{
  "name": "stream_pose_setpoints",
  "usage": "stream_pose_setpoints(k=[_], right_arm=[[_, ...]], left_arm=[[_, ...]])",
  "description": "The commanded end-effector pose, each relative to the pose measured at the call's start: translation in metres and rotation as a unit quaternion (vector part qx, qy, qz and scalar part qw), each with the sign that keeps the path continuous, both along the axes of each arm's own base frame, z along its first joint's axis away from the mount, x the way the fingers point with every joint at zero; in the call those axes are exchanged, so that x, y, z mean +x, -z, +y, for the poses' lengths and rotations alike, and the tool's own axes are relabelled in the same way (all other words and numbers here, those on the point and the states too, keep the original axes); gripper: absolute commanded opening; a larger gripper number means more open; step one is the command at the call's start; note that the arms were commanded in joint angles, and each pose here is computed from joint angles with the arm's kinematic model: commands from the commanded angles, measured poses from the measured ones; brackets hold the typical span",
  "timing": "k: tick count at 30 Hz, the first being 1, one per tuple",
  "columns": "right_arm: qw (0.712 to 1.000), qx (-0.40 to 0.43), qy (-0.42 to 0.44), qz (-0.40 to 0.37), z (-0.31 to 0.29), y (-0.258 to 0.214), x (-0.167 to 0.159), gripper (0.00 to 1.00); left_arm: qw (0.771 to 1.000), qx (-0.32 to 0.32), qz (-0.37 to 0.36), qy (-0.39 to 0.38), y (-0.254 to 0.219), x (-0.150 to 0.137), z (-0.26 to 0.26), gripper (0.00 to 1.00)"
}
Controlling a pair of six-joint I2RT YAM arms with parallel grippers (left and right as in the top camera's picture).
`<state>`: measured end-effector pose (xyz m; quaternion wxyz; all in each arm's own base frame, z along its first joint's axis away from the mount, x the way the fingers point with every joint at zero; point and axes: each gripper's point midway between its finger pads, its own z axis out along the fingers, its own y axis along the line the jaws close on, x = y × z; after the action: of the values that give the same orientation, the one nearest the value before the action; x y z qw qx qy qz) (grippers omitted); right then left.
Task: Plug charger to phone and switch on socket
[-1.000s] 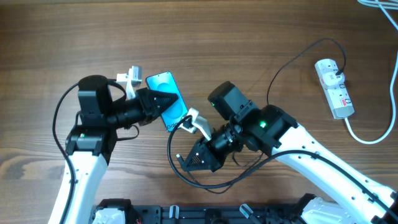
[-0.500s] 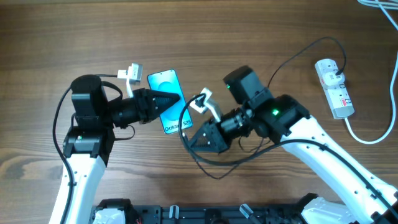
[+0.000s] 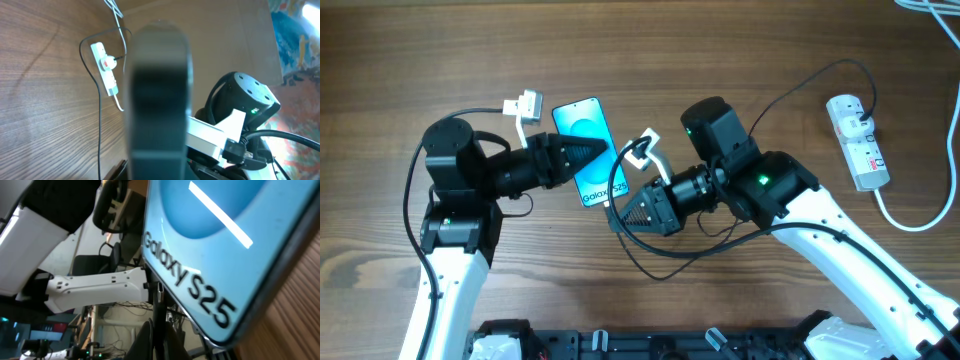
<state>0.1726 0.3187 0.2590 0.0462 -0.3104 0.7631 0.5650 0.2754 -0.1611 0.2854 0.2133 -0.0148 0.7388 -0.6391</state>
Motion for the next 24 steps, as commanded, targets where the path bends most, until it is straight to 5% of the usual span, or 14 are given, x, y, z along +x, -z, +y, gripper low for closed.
stream_pose_setpoints(k=[1, 24], right_arm=[[1.000, 0.019, -0.003, 0.000, 0.001, -0.011, -0.001, 0.04], [0.993, 0.101, -0.065, -0.014, 0.005, -0.041, -0.014, 0.04]], left_arm=[[1.000, -0.010, -0.006, 0.028, -0.008, -0.011, -0.004, 0.04], [0.997, -0.032, -0.053, 0.039, -0.038, -0.011, -0.005, 0.04]])
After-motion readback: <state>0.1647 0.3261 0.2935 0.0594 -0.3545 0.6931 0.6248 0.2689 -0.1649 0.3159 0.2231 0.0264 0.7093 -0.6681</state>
